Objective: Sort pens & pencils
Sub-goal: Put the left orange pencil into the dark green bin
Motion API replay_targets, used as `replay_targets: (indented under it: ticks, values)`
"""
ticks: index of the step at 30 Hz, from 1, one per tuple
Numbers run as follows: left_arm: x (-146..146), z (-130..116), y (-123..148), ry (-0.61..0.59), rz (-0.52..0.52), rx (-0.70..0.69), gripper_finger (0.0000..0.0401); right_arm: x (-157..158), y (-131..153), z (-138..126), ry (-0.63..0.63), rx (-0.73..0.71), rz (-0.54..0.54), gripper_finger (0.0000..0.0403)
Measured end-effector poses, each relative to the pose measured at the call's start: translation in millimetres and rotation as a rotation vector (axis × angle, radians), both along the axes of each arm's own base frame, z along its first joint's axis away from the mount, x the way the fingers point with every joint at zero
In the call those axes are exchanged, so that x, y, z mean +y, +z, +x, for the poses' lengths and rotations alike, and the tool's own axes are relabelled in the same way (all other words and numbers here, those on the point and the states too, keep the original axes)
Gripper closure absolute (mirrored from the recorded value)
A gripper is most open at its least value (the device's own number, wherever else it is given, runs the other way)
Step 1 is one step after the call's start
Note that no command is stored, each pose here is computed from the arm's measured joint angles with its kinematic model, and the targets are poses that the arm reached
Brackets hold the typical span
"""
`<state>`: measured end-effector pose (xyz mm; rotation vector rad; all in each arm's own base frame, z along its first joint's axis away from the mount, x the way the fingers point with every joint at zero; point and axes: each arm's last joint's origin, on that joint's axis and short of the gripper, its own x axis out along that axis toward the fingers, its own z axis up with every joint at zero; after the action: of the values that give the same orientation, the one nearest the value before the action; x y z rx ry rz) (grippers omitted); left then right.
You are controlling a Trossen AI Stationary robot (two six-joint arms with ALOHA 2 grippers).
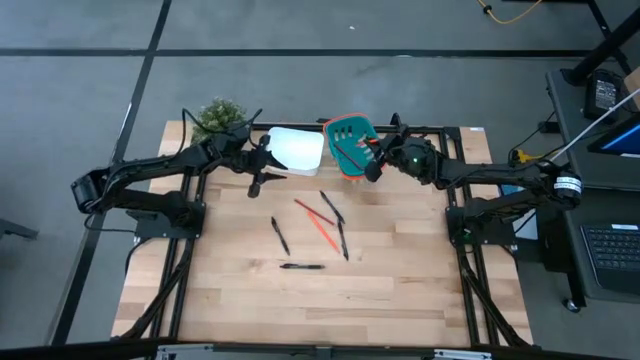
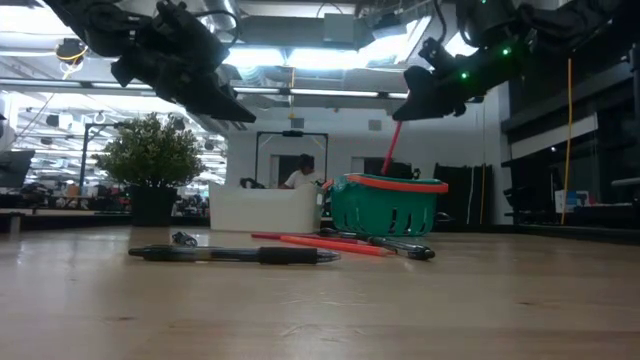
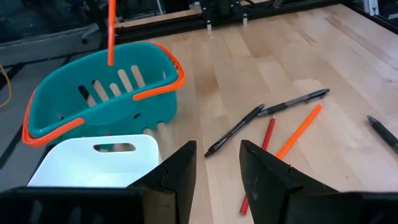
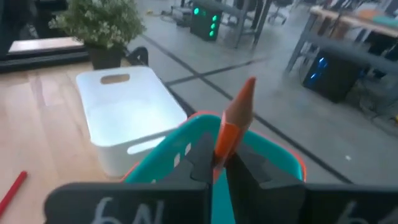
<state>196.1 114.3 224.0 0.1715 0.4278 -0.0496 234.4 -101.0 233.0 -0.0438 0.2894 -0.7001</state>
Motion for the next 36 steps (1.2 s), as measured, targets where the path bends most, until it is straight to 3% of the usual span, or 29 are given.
replay_targets:
  ticks: [14,28,36]
  values:
    - [0,0,0,0.002,-0.006,0.002,0.0284,-36,17,9,0.044,0.142,0.180,0.0377]
    - [0,0,0,0.002,-0.007,0.003,0.0284,-82,37,38,0.097,0.420,0.452,0.0377]
    - [0,0,-1,0.003,-0.011,0.006,0.0284,-105,29,61,0.119,0.609,0.576,0.0377]
